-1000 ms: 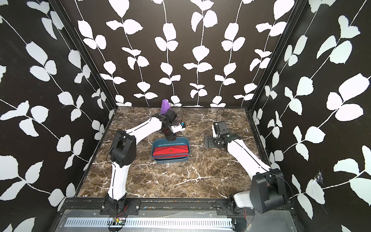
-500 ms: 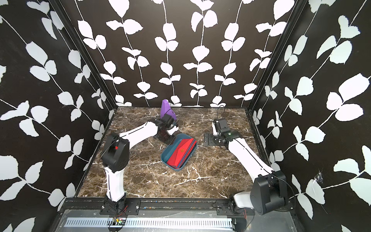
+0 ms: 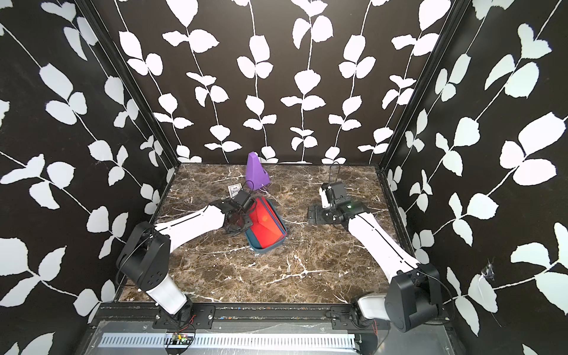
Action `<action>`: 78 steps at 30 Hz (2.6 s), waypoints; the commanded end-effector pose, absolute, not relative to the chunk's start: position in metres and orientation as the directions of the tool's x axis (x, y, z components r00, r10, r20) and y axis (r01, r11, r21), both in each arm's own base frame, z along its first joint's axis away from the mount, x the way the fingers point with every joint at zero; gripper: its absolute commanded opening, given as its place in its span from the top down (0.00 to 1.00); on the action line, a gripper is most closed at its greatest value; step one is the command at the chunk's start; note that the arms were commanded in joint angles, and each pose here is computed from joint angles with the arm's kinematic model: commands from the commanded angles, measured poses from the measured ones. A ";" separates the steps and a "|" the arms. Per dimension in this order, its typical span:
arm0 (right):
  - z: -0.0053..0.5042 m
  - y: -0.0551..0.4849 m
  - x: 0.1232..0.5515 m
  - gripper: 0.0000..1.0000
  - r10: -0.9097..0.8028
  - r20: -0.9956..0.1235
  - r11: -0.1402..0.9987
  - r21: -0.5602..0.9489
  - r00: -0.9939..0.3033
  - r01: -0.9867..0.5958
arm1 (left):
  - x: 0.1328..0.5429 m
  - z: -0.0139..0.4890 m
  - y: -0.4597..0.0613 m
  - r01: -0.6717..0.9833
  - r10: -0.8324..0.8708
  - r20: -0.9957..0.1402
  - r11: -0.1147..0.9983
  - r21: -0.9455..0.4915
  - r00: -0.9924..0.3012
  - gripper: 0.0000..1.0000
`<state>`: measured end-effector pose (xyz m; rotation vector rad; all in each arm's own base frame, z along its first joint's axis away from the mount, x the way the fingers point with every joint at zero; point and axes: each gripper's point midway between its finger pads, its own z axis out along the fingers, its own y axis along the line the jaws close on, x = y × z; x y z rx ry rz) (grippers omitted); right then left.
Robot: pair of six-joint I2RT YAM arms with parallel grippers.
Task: Put the sealed envelopes into the storage box
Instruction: Adjust the storage box at the center of the board.
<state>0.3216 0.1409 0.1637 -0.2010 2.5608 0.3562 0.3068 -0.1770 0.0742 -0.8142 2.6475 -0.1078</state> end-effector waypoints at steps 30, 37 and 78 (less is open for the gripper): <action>0.173 0.126 0.323 0.01 -0.068 -0.555 0.981 0.114 -0.829 -0.157 | 0.241 0.135 -0.243 0.265 0.241 -0.238 0.962 -0.073 -0.941 0.35; 0.171 0.095 0.323 0.01 0.057 -0.580 0.996 0.089 -0.812 0.007 | 0.223 0.136 -0.290 0.743 0.732 -0.171 0.669 0.000 -0.659 0.38; 0.162 0.077 0.310 0.01 0.077 -0.543 0.996 0.086 -0.836 0.036 | 0.299 0.077 -0.374 0.380 0.362 -0.297 0.925 -0.003 -0.884 0.96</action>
